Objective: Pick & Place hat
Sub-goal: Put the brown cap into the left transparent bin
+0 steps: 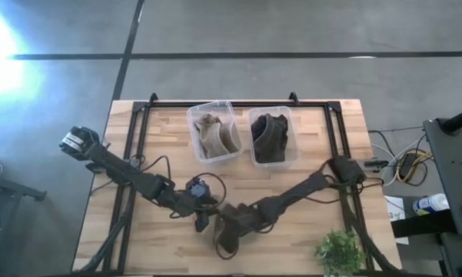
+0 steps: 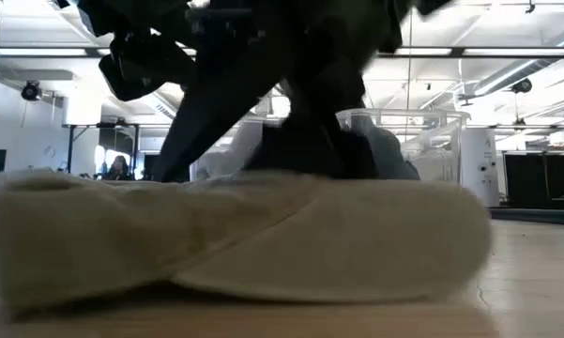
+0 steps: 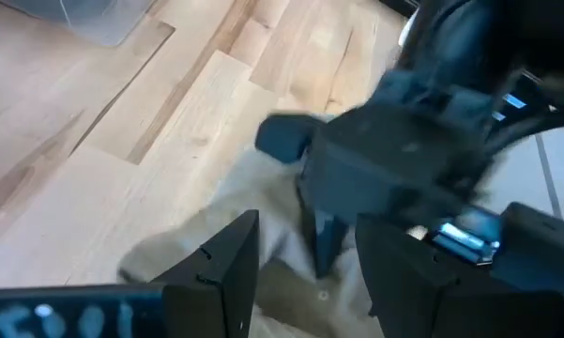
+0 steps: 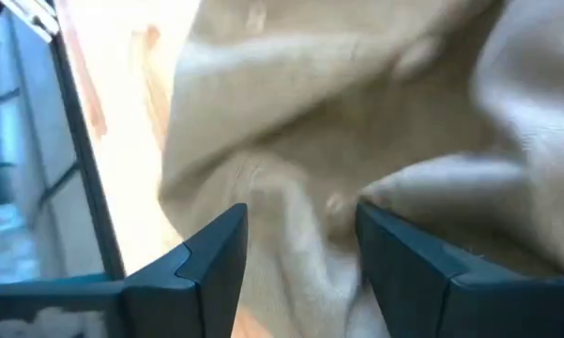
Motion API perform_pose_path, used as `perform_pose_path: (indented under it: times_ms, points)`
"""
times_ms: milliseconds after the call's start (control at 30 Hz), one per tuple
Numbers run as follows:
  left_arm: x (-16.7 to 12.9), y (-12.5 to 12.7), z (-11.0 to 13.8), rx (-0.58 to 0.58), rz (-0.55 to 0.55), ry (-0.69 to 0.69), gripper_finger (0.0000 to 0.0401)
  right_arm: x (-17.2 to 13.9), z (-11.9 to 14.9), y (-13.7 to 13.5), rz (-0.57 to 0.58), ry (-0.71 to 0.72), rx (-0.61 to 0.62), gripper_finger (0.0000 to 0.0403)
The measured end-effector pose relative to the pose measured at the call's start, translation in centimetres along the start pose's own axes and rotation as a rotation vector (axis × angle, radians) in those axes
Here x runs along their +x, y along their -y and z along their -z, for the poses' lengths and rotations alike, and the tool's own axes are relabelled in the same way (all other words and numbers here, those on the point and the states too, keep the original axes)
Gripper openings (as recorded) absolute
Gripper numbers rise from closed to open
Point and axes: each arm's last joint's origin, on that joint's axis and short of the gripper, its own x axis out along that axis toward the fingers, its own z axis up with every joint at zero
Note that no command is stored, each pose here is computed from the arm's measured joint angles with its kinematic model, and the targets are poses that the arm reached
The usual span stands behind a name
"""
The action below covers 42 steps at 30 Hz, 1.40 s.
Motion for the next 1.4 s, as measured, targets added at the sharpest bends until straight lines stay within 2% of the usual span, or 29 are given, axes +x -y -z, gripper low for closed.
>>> perform_pose_path:
  times_ms: [167,333,433,567,667,767,867,1033,1267,1400]
  points:
    - [0.0,0.0,0.1,0.000,0.016,-0.018,0.0171,-2.9,-1.5,-0.9,0.157,0.056,-0.104,0.0184]
    - [0.8,-0.4,1.1,0.024,0.020,-0.083,0.0171,-6.8,-2.7,-2.2,0.153,0.121,-0.100,0.0177]
    - [2.4,-0.9,2.4,0.072,0.000,-0.158,0.0171,-9.2,-2.8,-1.9,0.205,0.110,0.027,0.0176]
    - [4.3,-1.5,4.2,0.082,-0.010,-0.279,0.0171,-11.1,-1.1,0.4,0.407,0.023,0.243,0.0178]
    - [5.0,-2.1,5.7,0.069,-0.055,-0.385,0.0171,-11.6,0.7,1.5,0.428,0.006,0.356,0.0176]
    - [4.9,-2.6,7.0,0.080,-0.114,-0.466,0.0171,-11.1,2.4,2.8,0.349,0.029,0.469,0.0173]
    - [4.6,-2.7,7.7,0.101,-0.130,-0.486,0.0171,-9.4,3.8,4.4,0.237,0.085,0.563,0.0173]
    - [4.1,-2.8,8.4,0.081,-0.145,-0.493,0.0171,-8.1,5.4,6.4,0.159,0.183,0.666,0.0173]
    - [4.4,-2.5,8.0,0.060,-0.120,-0.423,0.0171,-5.3,5.3,8.2,-0.049,0.251,0.623,0.0173]
    - [4.7,-2.4,7.7,0.051,-0.097,-0.397,0.0171,-3.8,4.1,8.0,-0.197,0.310,0.532,0.0173]
